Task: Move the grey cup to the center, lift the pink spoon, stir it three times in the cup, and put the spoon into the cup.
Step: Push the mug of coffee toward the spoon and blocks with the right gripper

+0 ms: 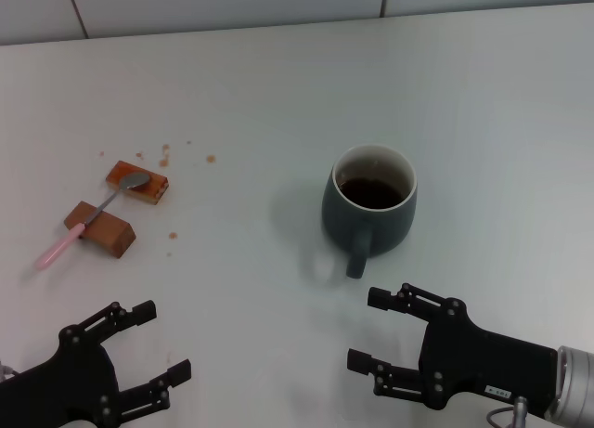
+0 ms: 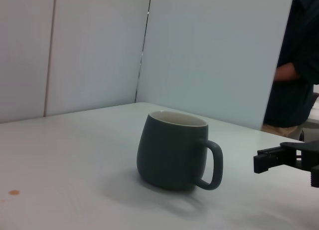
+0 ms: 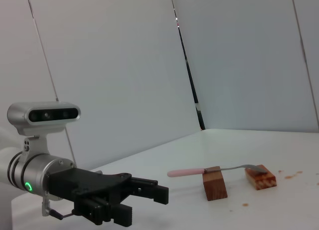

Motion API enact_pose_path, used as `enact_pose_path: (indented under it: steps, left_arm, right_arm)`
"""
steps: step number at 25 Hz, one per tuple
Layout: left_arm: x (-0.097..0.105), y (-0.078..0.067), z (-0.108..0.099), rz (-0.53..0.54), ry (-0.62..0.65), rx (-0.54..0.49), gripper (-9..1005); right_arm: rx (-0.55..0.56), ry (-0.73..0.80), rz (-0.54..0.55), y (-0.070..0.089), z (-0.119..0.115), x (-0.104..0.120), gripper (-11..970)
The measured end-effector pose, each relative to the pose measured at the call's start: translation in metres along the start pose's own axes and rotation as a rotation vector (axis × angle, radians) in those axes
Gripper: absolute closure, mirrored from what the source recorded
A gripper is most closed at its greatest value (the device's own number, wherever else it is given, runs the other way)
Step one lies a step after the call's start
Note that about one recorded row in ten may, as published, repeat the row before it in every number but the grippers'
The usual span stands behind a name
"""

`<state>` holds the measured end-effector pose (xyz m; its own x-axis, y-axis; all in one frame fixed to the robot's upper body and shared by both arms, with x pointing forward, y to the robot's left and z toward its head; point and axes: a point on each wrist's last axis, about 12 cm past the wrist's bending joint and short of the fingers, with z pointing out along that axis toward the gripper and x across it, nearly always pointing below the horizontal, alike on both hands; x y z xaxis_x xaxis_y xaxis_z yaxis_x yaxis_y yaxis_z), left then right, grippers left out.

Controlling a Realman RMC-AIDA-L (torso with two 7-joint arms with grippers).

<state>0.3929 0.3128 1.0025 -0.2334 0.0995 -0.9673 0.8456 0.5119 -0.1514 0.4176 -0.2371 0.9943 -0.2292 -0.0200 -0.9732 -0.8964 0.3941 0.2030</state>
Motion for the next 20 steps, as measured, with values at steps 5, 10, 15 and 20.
enact_pose_path:
  steps: [5,10,15,20]
  left_arm:
    - [0.0,0.0,0.0,-0.001,-0.002,0.0,135]
    - [0.0,0.0,0.0,-0.001,-0.001,0.0,135]
    - [0.0,0.0,-0.001,0.0,-0.001,0.001,135]
    - [0.0,0.0,-0.001,-0.001,0.0,0.001,135]
  right_arm:
    - [0.0,0.0,0.0,0.0,0.0,0.0,153]
    - [-0.013,-0.024,-0.007,0.003,-0.001,-0.002,167]
    - [-0.008,-0.117,-0.047,0.008,-0.012,-0.009,180]
    - [0.219,-0.312,-0.217,0.02,-0.041,-0.015,193]
